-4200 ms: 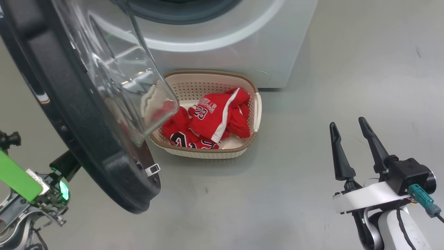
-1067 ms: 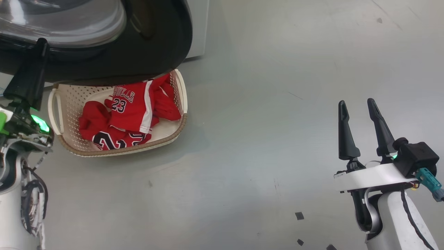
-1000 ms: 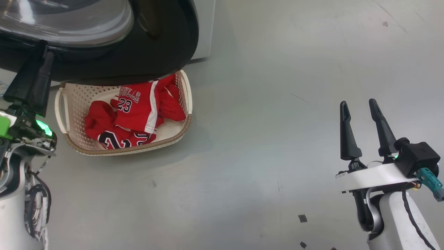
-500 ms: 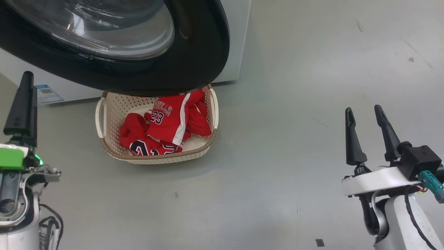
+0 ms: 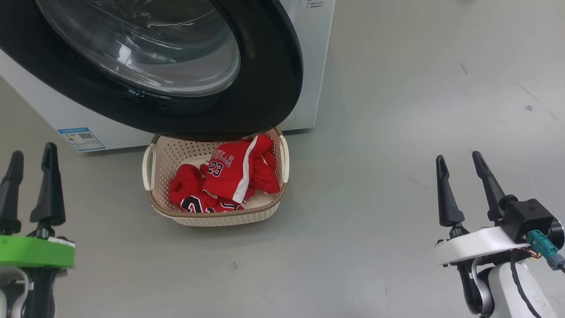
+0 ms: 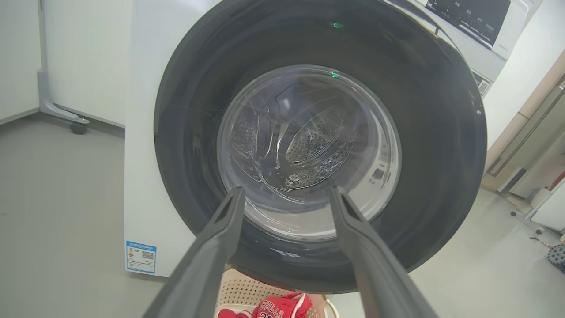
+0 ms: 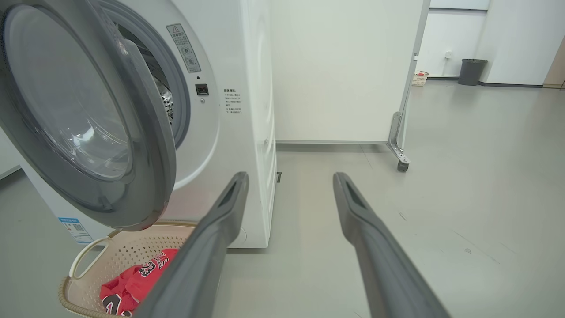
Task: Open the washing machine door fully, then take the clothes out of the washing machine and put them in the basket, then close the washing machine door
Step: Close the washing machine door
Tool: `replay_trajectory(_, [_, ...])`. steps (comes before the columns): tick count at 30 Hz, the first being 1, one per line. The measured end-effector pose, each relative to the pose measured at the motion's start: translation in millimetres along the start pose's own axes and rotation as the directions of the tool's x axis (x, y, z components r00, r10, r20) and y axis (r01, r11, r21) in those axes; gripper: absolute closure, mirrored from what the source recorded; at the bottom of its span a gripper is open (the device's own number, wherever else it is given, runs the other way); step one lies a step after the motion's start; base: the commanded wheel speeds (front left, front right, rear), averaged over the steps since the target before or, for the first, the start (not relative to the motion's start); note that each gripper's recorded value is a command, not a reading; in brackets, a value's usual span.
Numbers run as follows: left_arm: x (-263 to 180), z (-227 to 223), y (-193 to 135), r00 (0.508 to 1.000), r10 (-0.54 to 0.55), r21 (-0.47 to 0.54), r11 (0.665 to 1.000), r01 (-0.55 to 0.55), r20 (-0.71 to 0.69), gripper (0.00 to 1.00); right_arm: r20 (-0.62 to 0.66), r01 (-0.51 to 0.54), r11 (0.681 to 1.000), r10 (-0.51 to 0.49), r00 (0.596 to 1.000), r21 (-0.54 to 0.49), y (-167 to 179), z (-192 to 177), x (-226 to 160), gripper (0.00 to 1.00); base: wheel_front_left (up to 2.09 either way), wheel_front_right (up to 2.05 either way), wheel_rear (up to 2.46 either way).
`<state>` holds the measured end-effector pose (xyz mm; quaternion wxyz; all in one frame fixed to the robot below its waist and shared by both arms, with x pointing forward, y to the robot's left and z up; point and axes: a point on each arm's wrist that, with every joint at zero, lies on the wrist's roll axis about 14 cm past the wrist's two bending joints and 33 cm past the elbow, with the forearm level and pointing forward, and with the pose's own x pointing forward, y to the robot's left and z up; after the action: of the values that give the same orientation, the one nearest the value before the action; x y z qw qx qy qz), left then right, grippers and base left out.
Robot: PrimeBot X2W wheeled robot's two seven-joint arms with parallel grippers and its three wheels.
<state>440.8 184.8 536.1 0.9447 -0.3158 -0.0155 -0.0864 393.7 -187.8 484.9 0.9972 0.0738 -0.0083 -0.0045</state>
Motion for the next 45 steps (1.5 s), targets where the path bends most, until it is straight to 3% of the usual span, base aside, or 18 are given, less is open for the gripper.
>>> replay_trajectory(5, [-19, -3, 7, 1.000, 0.016, 0.212, 0.977, -0.017, 0.005, 0.00, 0.001, -0.010, 1.000, 0.010, 1.000, -0.001, 3, 1, -5, 0.00, 0.00, 0.00, 0.00])
replay_trajectory(17, [-51, -28, 5, 0.997, 0.081, 0.401, 0.913, -0.070, -0.009, 0.00, -0.020, -0.028, 1.000, 0.028, 0.999, 0.007, 10, -5, -18, 0.00, 0.00, 0.00, 0.00])
replay_trajectory(25, [-63, -39, 5, 0.992, 0.128, 0.428, 0.897, -0.112, -0.011, 0.00, -0.024, -0.045, 0.999, 0.045, 0.999, 0.015, 17, -6, -21, 0.00, 0.00, 0.00, 0.00])
replay_trajectory(45, [-69, -49, -2, 0.988, 0.151, 0.403, 0.905, -0.135, -0.009, 0.00, -0.027, -0.042, 0.999, 0.042, 0.999, 0.010, 18, -6, -31, 0.00, 0.00, 0.00, 0.00])
